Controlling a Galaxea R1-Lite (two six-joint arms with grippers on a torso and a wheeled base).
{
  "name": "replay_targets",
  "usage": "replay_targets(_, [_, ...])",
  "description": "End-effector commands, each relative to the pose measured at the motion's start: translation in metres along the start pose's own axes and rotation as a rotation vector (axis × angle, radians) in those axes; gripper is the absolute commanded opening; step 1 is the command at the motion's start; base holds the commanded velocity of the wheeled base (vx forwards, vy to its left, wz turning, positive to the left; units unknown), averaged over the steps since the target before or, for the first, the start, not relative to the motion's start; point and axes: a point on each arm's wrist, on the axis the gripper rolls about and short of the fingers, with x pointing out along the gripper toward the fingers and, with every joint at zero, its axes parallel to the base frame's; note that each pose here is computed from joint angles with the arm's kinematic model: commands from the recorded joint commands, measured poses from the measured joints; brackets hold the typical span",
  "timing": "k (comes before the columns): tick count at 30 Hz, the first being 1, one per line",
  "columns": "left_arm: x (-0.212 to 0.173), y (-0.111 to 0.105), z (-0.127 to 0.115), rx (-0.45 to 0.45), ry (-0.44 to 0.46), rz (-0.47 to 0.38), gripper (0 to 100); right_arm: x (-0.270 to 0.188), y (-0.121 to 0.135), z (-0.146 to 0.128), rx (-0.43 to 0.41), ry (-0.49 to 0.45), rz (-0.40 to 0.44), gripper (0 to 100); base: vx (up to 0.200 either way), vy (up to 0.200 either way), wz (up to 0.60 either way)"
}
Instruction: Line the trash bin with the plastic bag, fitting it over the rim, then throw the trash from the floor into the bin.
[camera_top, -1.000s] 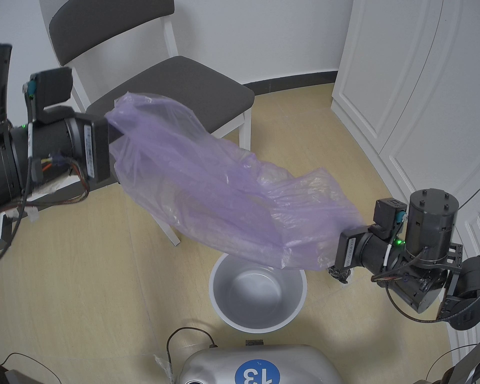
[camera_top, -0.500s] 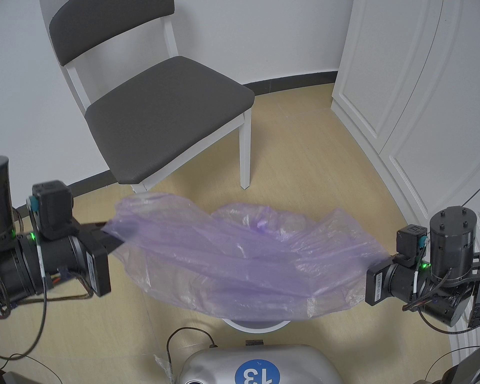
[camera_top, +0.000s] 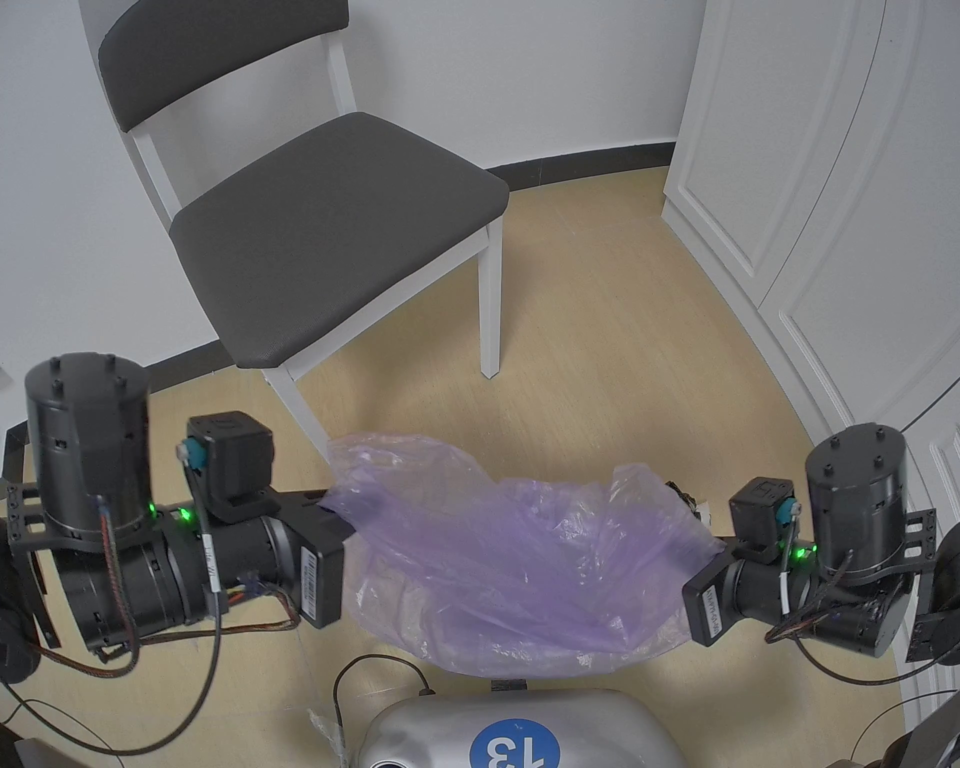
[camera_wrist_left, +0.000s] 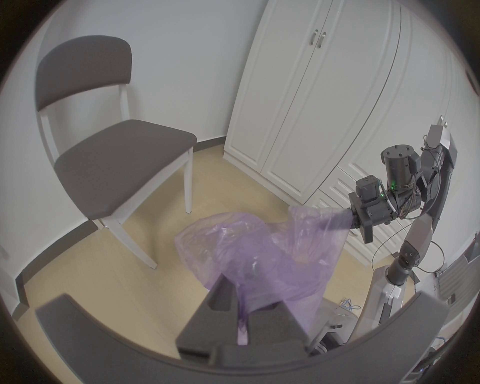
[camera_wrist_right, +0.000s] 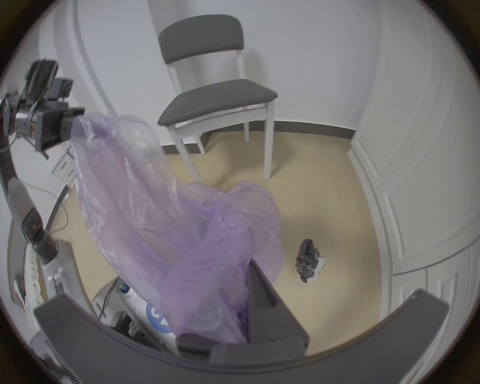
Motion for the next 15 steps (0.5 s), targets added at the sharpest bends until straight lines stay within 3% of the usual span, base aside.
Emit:
replay_targets(1, [0.019, -0.003, -0.019, 0.005, 0.103, -0.009, 0, 0.034, 0.017, -0.012, -0.066, 0.107, 0.018, 0, 0.0, 0.0, 0.0])
replay_targets(9, [0.063, 0.007, -0.03, -0.086, 0.145, -0.007, 0, 0.071, 0.021, -0.019, -0.11, 0.19, 0.04, 0, 0.0, 0.0, 0.0])
replay_targets(15, [0.106, 0.033, -0.04, -0.127, 0.054, 0.019, 0, 0.095, 0.001, -0.016, -0.088, 0.208, 0.031, 0, 0.0, 0.0, 0.0])
